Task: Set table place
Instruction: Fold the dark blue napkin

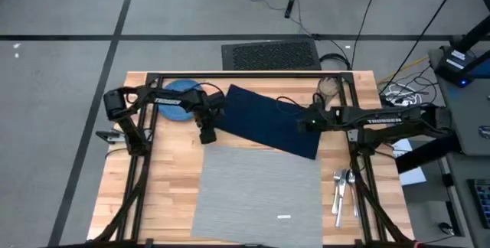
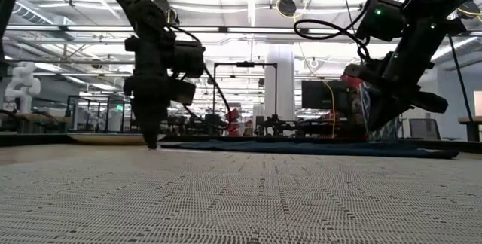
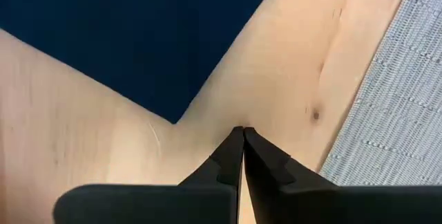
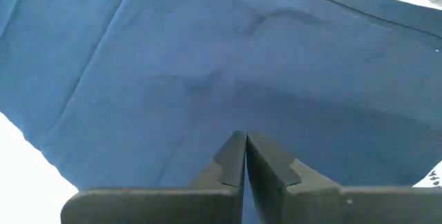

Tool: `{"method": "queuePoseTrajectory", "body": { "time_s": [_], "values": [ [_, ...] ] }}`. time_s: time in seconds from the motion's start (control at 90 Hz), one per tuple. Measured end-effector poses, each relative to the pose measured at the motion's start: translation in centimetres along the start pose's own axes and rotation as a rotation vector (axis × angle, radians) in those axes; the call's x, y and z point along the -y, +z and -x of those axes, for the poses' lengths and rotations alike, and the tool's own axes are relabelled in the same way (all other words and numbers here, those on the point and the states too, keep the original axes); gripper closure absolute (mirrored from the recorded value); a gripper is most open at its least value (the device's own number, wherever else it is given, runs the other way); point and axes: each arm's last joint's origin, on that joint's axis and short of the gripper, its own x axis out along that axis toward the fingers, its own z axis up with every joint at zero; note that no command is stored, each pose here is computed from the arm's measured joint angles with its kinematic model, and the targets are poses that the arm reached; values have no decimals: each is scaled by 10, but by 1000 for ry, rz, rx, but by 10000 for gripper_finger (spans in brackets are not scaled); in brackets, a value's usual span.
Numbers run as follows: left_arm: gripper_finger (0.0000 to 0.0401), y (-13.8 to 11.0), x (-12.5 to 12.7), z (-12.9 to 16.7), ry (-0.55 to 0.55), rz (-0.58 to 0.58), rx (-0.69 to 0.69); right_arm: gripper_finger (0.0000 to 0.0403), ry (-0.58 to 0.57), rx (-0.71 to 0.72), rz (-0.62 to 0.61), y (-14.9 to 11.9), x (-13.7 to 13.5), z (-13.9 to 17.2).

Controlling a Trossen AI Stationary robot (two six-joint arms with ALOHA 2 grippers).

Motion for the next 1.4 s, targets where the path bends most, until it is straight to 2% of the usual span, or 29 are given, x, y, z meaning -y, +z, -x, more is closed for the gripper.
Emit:
{"method": "queuePoseTrajectory", "body": {
  "time_s": [0.122,0.189,0.311,0.544,0.7,0.856,0.944,1.067,1.156,1.267,1.4],
  "values": [
    [401,20,2,24,42,-33,262,402,-6,19,-15,1,0,0],
    [401,22,5,24,12,-52,299,403,-6,24,-16,1,0,0],
    [401,32,7,17,22,-63,360,403,-1,32,-21,2,-1,0],
    [401,34,0,-20,48,-40,253,403,8,30,-48,2,-1,0],
    [401,27,1,-23,21,-49,165,403,12,18,-41,1,-2,0],
    [401,8,5,-23,-22,-83,-18,403,23,-9,-20,0,-2,0],
    [401,4,6,-18,-26,-109,-44,403,29,-16,-1,0,-2,0],
    [401,5,5,-4,19,-112,25,400,34,12,13,3,-2,0],
    [401,12,3,11,75,-107,143,386,23,30,49,9,0,-2],
    [401,15,3,27,96,-102,236,347,42,61,89,20,2,-3],
    [401,14,1,33,106,-96,260,292,42,72,71,33,9,-6]
  ]
}}
